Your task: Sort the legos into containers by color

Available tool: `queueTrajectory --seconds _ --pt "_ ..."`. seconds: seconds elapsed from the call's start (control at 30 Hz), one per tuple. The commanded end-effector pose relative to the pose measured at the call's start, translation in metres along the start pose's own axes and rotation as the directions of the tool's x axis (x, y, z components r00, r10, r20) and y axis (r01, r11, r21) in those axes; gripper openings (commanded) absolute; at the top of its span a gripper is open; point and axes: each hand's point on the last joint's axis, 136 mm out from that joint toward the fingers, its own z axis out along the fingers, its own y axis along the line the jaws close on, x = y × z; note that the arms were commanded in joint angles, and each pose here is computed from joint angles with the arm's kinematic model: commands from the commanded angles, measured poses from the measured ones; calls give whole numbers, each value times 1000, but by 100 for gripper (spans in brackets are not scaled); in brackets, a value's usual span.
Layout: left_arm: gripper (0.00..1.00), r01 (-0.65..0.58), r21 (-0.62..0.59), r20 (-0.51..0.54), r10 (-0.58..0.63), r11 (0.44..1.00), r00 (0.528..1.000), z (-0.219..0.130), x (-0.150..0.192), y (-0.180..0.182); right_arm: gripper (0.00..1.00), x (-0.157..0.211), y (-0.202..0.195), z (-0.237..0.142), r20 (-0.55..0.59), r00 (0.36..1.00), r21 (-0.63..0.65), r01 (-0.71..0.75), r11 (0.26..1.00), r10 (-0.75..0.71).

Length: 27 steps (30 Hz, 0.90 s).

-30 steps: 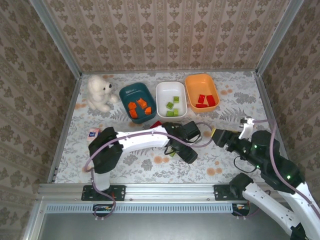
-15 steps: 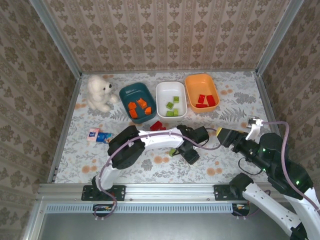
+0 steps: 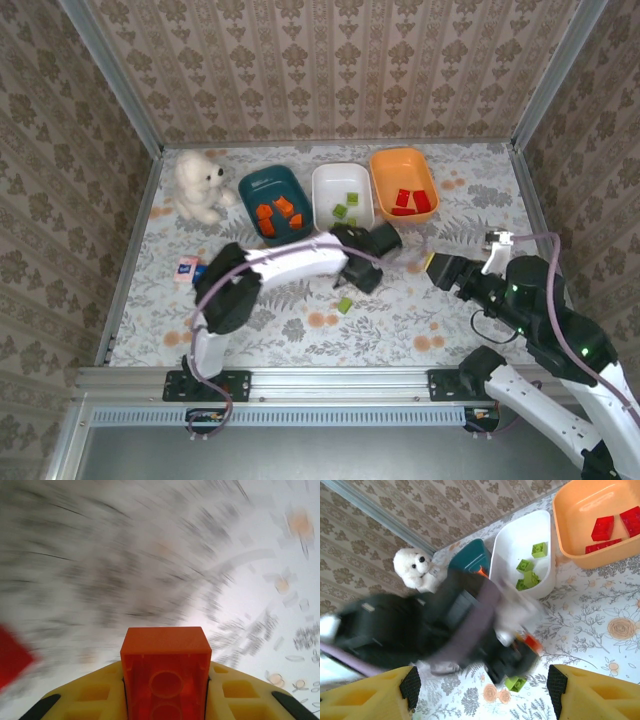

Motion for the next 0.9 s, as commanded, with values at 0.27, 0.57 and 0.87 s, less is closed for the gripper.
queueTrajectory --seconds 0.27,0.57,0.87 --pt "28 484 -71 273 -449 872 851 -65 -59 231 69 28 26 86 -249 968 -54 29 998 -41" --pt "27 640 -162 288 -585 751 759 -13 -78 344 68 26 50 134 -324 938 -86 101 991 -124" --pt "31 704 -159 257 -660 692 706 25 -76 381 68 51 38 158 -421 900 -38 110 993 -116"
